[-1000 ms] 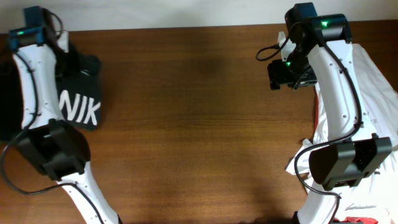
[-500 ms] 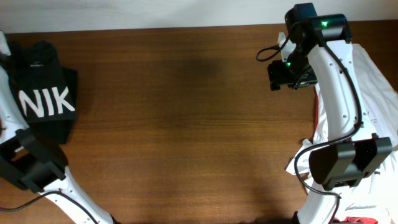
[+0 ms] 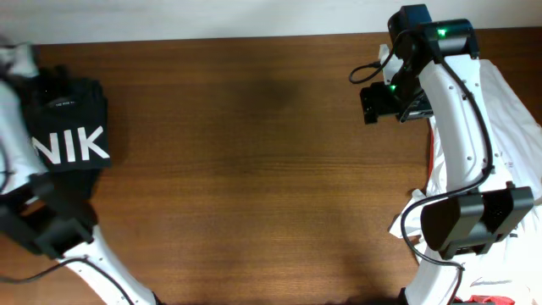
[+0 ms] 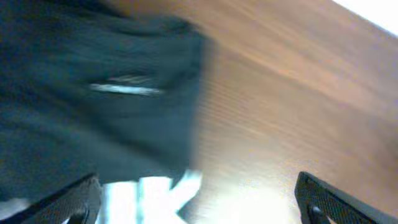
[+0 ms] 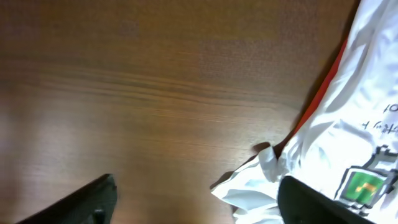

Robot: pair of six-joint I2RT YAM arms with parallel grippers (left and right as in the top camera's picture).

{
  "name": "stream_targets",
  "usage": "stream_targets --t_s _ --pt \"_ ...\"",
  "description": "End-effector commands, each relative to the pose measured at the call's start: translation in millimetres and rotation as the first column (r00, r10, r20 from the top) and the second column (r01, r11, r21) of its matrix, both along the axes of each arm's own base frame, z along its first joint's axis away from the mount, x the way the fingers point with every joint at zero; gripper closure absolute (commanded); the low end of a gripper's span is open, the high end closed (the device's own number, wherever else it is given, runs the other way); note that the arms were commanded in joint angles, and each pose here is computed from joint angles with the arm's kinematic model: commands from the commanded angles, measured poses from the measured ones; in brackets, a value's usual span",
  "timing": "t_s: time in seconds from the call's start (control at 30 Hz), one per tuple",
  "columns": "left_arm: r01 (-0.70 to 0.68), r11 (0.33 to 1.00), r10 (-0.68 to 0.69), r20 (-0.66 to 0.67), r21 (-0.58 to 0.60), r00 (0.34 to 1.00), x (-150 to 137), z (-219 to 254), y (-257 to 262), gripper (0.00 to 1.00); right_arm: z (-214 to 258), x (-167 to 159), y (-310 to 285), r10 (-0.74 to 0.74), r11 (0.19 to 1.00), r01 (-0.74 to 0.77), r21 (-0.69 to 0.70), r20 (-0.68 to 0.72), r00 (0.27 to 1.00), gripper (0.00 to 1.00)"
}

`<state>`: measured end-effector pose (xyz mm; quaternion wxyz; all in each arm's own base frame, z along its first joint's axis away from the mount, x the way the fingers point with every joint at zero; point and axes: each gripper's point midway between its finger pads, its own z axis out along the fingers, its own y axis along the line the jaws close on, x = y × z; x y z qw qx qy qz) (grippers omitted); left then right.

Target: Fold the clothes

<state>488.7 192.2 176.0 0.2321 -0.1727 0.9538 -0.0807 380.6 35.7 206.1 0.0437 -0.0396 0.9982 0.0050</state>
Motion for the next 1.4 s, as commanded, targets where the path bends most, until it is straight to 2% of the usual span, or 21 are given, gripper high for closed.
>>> stream_targets --t_s 0.0,0.1,0.2,0.27,0.37,0.47,0.57,0.7,0.8,0.9,1.0,1.17,1.37 --pt "0.17 0.985 -0.17 -0.001 -0.028 0.985 10.1 20.9 -90.8 0.01 6.8 1.5 8.6 -0.003 0.998 0.002 0.066 0.02 1.0 0.01" --pt "0.266 0.964 -0.261 -0.196 -0.002 0.945 -19.5 3.8 -147.6 0.01 7.5 -1.6 17.2 0.001 0.993 -0.002 0.116 0.006 1.0 0.01" --pt "0.329 0.944 -0.296 -0.36 0.031 0.885 -52.4 -4.3 -171.8 0.01 6.5 -14.3 16.7 0.0 0.993 0.005 0.118 -0.047 0.999 0.01" --pt "0.304 0.953 -0.271 -0.435 0.007 0.859 -71.9 -5.6 -180.8 0.01 6.0 -17.7 18.1 0.002 0.992 0.006 0.126 -0.059 0.998 0.01" --pt "0.297 0.955 -0.27 -0.453 -0.013 0.85 -80.0 -7.2 -183.2 0.01 5.7 -28.3 23.1 0.008 0.988 0.004 0.156 -0.078 0.997 0.01" --pt "0.294 0.955 -0.268 -0.5 -0.027 0.823 -107.5 -8.1 -183.6 0.01 6.5 -60.5 19.2 0.008 0.989 0.008 0.147 -0.105 0.994 0.01" --pt "0.278 0.96 -0.25 -0.512 -0.024 0.822 -137.7 3.4 -184.5 0.01 22.7 -74.1 18.0 -0.005 0.987 -0.001 0.16 0.039 0.999 0.01" --pt "0.274 0.961 -0.244 -0.338 0.043 0.909 -163.6 40.3 -186.5 0.01 39.4 -120.0 10.0 0.014 0.989 -0.042 0.142 0.197 0.98 0.01" --pt "0.25 0.961 -0.236 -0.116 0.119 0.965 -191.4 73.2 -188.1 0.01 39.0 -160.8 8.1 0.031 0.987 -0.072 0.146 0.268 0.963 0.01" --pt "0.222 0.959 -0.236 0.067 0.174 0.969 -225.0 88.3 -190.1 0.01 52.3 -180.4 3.5 0.031 0.988 -0.092 0.128 0.413 0.91 0.01" --pt "0.201 0.958 -0.237 0.172 0.204 0.956 -250.3 88.7 -191.6 0.01 63.3 -196.7 -6.5 0.023 0.993 -0.075 0.086 0.498 0.867 0.01" --pt "0.189 0.957 -0.239 0.235 0.218 0.942 -274.2 95.3 -193.5 0.01 69.1 -202.9 -7.2 0.021 0.993 -0.078 0.085 0.529 0.848 0.01" --pt "0.19 0.957 -0.239 0.232 0.218 0.943 -275.7 94.8 -193.6 0.01 67.5 -201.6 -7.1 0.022 0.993 -0.077 0.085 0.521 0.853 0.01"
